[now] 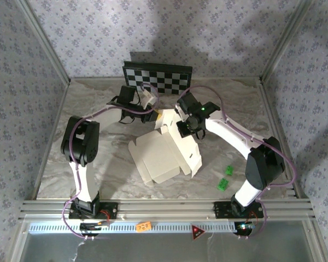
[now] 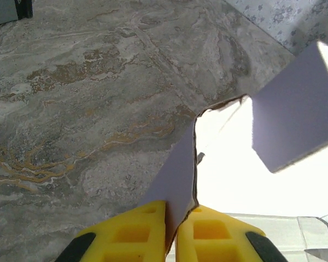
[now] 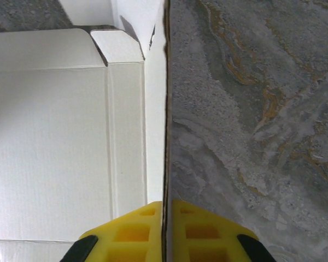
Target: Fold the paper box
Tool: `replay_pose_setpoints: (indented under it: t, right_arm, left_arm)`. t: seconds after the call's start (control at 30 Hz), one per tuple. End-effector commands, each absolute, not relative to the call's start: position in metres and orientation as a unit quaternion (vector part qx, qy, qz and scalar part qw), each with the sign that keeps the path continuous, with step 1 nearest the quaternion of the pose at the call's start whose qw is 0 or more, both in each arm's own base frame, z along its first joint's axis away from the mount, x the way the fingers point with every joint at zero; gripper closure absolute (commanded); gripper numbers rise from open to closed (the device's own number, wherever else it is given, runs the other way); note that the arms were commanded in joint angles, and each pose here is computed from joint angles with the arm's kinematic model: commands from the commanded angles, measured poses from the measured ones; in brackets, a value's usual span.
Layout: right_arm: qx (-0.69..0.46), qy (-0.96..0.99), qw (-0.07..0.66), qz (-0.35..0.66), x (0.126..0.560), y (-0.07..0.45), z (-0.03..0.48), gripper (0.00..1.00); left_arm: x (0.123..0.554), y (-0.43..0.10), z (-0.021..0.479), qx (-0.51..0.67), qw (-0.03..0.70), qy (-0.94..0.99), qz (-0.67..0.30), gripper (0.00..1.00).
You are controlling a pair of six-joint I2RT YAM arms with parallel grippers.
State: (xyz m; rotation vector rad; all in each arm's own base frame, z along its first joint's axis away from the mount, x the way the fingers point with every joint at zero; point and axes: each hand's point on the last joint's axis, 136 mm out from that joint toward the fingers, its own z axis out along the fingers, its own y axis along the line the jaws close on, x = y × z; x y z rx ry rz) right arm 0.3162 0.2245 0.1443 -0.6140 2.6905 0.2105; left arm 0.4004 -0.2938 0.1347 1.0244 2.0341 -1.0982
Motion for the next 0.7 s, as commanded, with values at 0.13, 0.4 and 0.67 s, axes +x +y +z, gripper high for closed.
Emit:
replay_pose_setpoints:
  t: [0.13, 0.4, 0.67]
  right_arm:
    - [-0.215, 0.970, 0.110, 0.034, 0.291, 0.207, 0.110, 1.00]
    - [-0.222, 0.969, 0.103, 0.012, 0.283, 0.212, 0.110, 1.00]
    - [-0.230, 0.968, 0.097, -0.002, 0.275, 0.220, 0.107, 1.00]
  left_arm:
    - [0.364, -0.296, 0.149, 0.381, 0.282, 0.780, -0.408, 0.90]
    - [0.345, -0.282, 0.130, 0.330, 0.261, 0.814, -0.401, 0.90]
    - [0.322, -0.269, 0.094, 0.300, 0.225, 0.844, -0.382, 0.90]
